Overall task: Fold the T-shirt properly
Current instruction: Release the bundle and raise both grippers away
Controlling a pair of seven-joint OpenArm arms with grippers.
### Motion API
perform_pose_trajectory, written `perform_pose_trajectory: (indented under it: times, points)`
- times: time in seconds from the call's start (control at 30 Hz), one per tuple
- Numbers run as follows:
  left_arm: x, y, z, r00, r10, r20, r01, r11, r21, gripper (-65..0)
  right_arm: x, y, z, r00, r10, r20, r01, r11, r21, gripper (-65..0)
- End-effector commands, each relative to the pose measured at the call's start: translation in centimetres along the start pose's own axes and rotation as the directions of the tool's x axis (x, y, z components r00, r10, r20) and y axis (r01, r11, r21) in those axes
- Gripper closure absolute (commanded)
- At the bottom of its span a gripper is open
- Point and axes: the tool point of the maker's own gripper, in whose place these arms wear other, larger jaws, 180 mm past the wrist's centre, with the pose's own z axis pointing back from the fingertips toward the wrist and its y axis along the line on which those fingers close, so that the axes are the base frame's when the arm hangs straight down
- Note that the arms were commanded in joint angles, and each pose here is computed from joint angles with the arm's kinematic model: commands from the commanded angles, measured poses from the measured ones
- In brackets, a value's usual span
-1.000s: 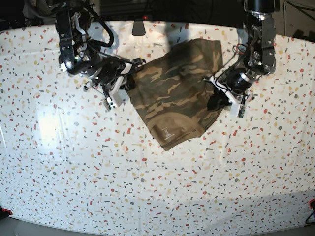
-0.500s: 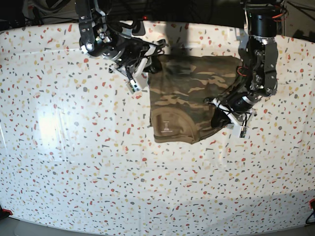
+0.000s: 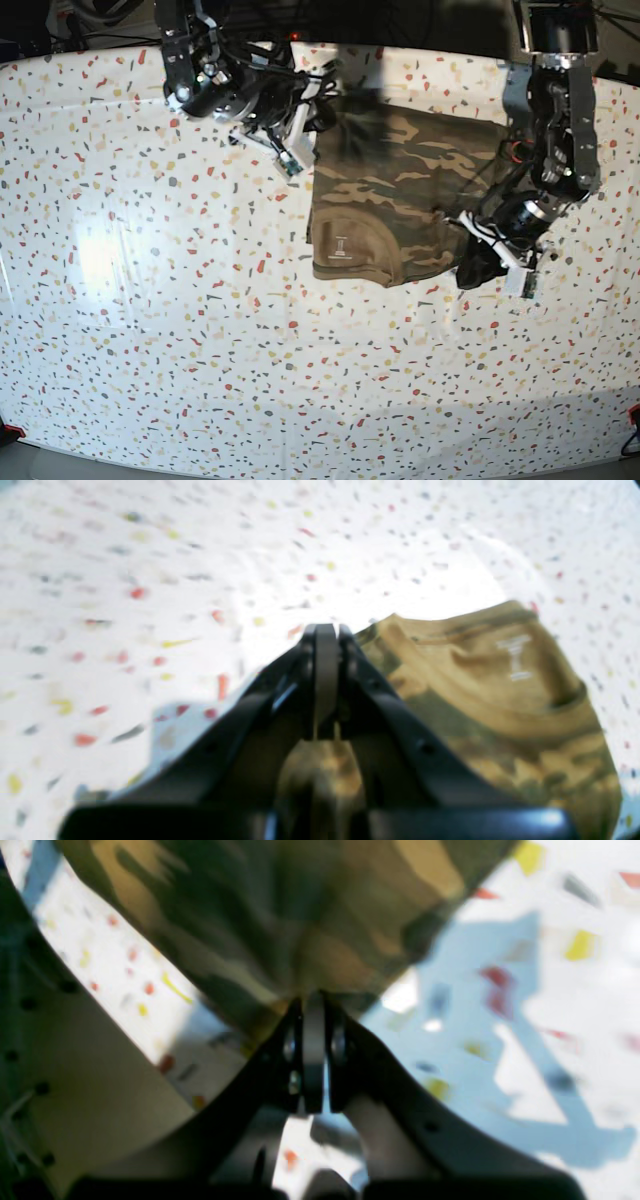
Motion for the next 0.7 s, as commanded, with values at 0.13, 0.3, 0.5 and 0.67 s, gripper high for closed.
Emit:
perform_pose_trajectory:
  times: [0.13,0.3,0.5,0.67]
  points:
    - [0.8,0.4,4.8,0.999,0.014,0.045,-0.015,1.0,0.021,0.0,2.6,-2.9,4.3,0.994,-0.003,0.108,0.015,0.993,-0.113,0.0]
    - [-3.1,-0.6,9.0,0.999,0.026,-0.045,-0.026,1.0,-0.007,0.0,0.4,-3.4,7.2,0.993,-0.06,0.101,0.076,0.984,-0.158,0.0]
    - [-9.4,0.7,14.9,0.976,0.105,-0.19,-0.087,0.992,0.096,0.0,-5.2,-2.9,10.2,0.99,-0.129,-0.058,0.114,0.968,-0.222,0.0]
    - [-14.2,1.4,21.7,0.925,0.183,-0.331,-0.124,0.973,0.192,0.0,-10.0,-1.1,12.3,0.964,-0.211,-0.161,0.168,0.956,-0.242,0.0]
